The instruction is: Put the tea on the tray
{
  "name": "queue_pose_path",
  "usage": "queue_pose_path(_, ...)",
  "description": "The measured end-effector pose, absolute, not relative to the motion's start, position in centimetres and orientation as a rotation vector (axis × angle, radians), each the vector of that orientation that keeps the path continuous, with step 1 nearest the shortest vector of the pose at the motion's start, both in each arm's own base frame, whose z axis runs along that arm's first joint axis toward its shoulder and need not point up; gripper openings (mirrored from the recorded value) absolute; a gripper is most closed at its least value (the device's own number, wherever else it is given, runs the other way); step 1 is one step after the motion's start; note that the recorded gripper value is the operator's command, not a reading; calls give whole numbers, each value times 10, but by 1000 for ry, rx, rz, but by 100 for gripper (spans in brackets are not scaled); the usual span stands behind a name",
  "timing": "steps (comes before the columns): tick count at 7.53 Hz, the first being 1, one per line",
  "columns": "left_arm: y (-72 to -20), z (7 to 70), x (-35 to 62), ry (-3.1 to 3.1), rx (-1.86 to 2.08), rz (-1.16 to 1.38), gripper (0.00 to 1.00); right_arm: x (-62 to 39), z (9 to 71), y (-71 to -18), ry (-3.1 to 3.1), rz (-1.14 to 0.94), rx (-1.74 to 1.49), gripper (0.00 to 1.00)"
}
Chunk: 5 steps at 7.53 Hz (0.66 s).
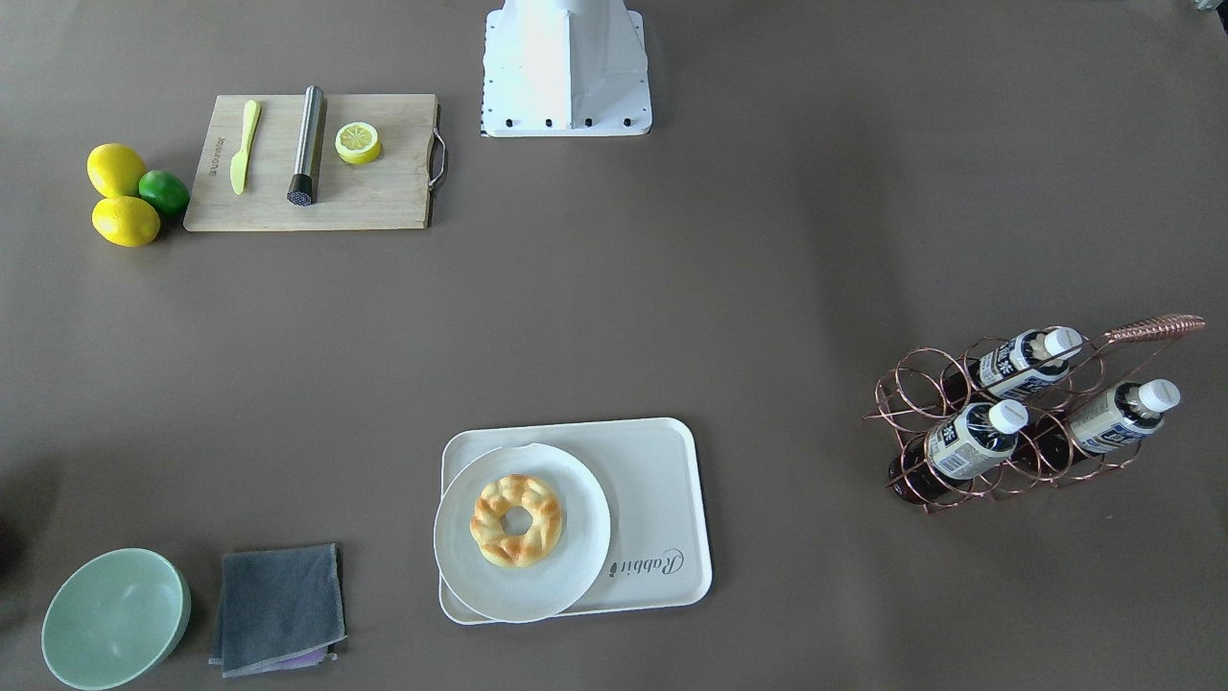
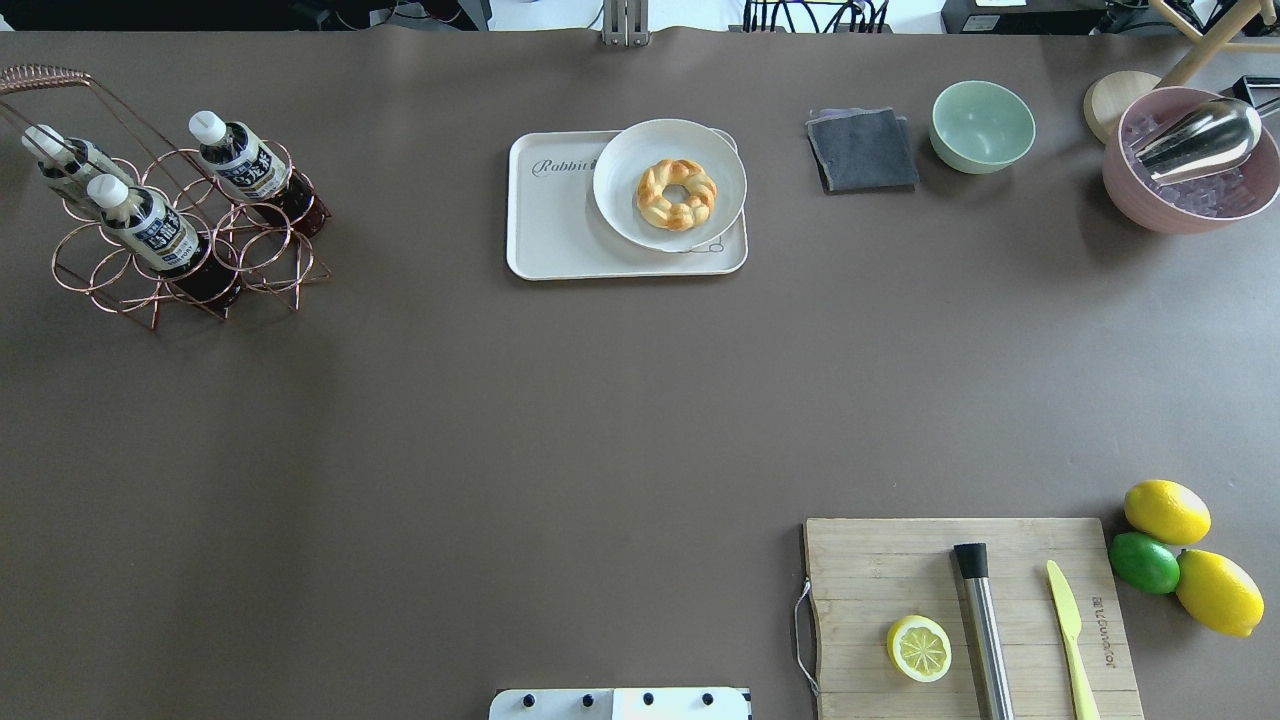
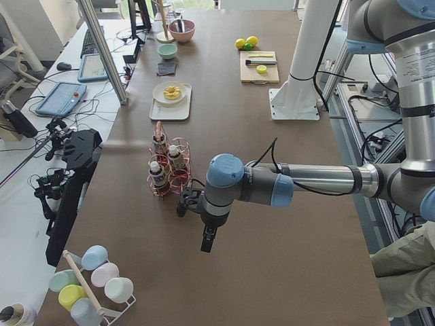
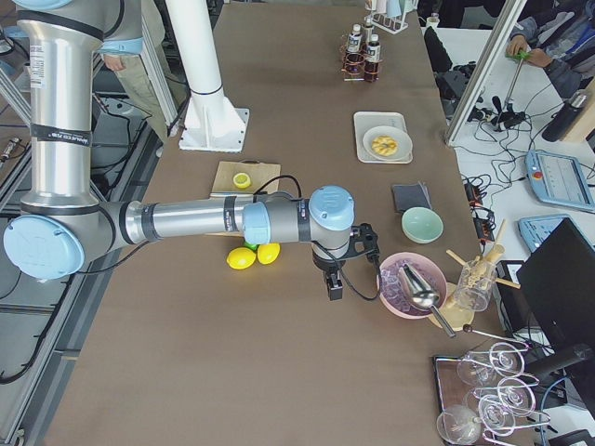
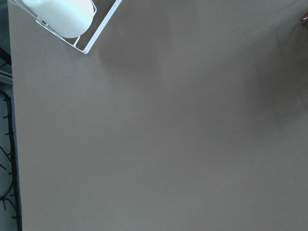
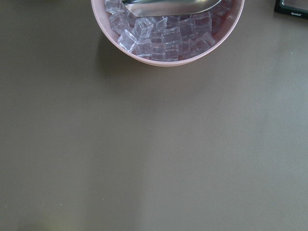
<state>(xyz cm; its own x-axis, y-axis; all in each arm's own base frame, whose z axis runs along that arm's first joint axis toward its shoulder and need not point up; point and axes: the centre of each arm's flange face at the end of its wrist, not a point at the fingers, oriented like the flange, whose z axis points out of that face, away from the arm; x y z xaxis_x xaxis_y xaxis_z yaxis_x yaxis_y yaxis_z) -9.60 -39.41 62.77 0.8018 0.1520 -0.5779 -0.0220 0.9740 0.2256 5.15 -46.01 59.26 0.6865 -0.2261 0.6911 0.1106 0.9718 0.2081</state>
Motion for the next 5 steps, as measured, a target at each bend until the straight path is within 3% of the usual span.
queue_pose_path(5, -389, 625, -93, 660, 213, 91, 97, 49, 600, -450, -833, -190, 137, 100)
